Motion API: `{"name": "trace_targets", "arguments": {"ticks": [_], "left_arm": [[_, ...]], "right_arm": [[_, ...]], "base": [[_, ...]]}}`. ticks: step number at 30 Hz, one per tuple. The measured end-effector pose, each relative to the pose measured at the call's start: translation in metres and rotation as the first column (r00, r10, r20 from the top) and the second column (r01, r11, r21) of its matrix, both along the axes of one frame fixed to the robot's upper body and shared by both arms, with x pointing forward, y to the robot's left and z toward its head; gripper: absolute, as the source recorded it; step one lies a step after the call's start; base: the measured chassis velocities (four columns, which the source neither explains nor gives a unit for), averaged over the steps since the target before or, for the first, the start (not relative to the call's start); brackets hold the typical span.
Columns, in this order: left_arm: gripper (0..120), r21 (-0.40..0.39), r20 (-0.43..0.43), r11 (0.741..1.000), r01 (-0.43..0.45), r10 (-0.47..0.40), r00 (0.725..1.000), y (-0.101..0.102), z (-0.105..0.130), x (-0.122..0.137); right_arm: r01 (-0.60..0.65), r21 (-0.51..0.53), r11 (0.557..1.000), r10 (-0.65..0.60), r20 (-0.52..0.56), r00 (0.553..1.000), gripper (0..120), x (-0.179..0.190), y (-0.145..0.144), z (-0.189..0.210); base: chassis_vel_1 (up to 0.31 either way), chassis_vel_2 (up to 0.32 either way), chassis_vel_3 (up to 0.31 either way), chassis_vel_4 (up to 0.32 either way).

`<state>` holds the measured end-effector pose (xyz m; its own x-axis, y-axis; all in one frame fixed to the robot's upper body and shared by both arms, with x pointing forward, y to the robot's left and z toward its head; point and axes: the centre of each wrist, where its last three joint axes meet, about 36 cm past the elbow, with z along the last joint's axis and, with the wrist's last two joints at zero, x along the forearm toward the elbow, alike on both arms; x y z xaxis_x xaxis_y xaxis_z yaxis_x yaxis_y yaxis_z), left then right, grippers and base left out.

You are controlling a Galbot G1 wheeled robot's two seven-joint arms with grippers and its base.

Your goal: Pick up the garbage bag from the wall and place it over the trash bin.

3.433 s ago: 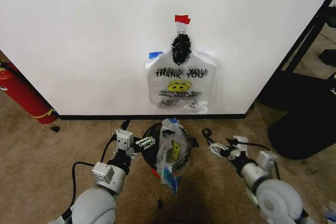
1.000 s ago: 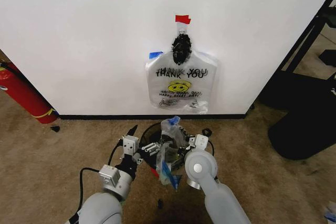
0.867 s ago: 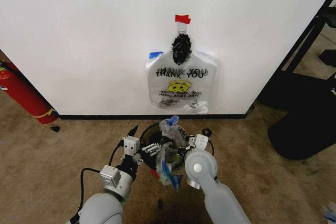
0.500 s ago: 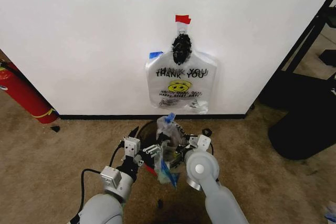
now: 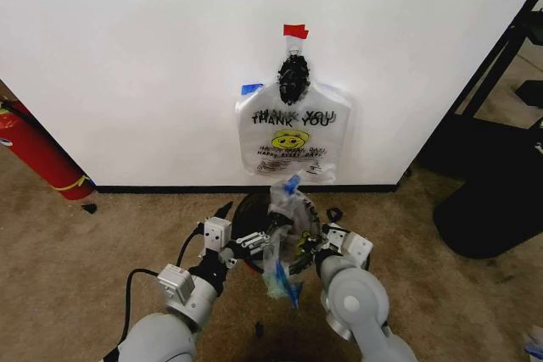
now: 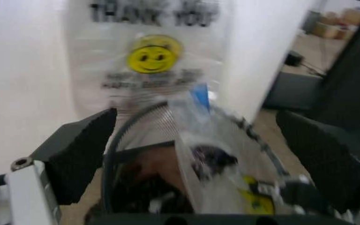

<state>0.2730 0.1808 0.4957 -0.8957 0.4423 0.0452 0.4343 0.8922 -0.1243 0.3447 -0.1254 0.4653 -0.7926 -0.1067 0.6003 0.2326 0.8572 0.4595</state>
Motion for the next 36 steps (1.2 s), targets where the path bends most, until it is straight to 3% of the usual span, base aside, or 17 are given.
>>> {"name": "trace_targets", "arguments": {"ticks": [3,8,13,21,29,36], "left_arm": [[100,0.02,-0.017,0.997,0.078,-0.078,0.997,0.0,0.015,-0.004],[100,0.026,-0.145,0.986,0.168,-0.162,0.976,0.001,0.042,-0.003],[100,0.066,-0.194,0.967,0.248,-0.231,0.953,-0.006,0.068,0.032],[100,0.093,-0.285,0.956,0.278,-0.242,0.928,-0.028,0.054,0.052],[99,0.131,-0.311,0.948,0.291,-0.24,0.92,-0.043,0.043,0.064],[83,0.141,-0.319,0.952,0.27,-0.214,0.923,-0.047,0.035,0.072]], "right_arm": [[0.033,-0.015,0.999,-0.032,0.051,0.998,0,-0.01,-0.006,0.009],[0.043,-0.035,0.998,-0.04,0.088,0.995,0,-0.011,-0.006,0.014],[0.038,-0.053,0.998,-0.032,0.1,0.994,0,-0.013,-0.004,0.014],[0.046,-0.051,0.998,-0.041,0.109,0.993,0,-0.018,-0.011,0.023],[0.058,-0.042,0.997,-0.053,0.106,0.993,0,-0.02,-0.012,0.025],[0.073,-0.046,0.996,-0.069,0.098,0.993,0,-0.02,-0.013,0.024]], "base": [[0.0,0.0,0.0,0.0],[0.0,0.0,0.0,0.0],[0.0,0.0,0.0,0.0],[0.0,0.0,0.0,0.0],[0.0,0.0,0.0,0.0],[0.0,0.0,0.0,0.0]]}}
